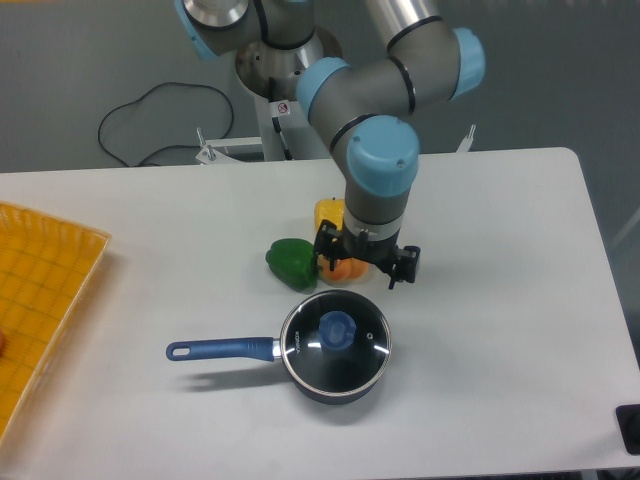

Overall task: Open the lid
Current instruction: 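Move the open gripper over the peppers toward the saucepan lid, then lower the gripper onto the blue knob of the glass lid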

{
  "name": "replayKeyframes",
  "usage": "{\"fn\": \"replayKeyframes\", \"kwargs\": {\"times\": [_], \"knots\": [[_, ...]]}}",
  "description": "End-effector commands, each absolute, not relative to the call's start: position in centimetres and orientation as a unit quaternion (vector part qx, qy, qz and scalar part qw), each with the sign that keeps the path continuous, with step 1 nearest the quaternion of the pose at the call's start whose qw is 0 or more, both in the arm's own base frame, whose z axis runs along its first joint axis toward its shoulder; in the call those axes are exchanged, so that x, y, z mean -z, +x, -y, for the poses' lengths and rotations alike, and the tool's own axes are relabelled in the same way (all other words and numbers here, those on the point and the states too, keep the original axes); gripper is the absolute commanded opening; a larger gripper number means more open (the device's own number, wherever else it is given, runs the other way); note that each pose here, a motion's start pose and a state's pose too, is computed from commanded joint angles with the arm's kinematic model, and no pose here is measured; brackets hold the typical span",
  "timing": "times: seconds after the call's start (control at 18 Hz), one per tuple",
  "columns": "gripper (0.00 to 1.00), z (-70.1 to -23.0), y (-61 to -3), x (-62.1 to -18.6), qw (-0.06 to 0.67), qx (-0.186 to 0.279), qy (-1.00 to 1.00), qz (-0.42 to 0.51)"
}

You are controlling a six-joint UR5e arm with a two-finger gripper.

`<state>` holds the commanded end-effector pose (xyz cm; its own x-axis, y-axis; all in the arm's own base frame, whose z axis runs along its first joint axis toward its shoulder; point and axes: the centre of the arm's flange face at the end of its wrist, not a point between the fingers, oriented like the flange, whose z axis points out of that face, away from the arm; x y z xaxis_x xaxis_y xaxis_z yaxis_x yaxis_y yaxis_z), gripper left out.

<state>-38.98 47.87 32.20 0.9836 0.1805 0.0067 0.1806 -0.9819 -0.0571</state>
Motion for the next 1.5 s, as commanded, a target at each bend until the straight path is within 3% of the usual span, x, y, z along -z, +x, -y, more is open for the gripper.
{"fn": "replayKeyframes", "kwargs": {"times": [0.61,1.5], "knots": [[1.0,-52.0,-37.8,-31.2,0.036,-0.01,-0.995,0.097],[1.0,-54.2,-38.9,-30.0,0.026,-0.017,-0.995,0.09]]}}
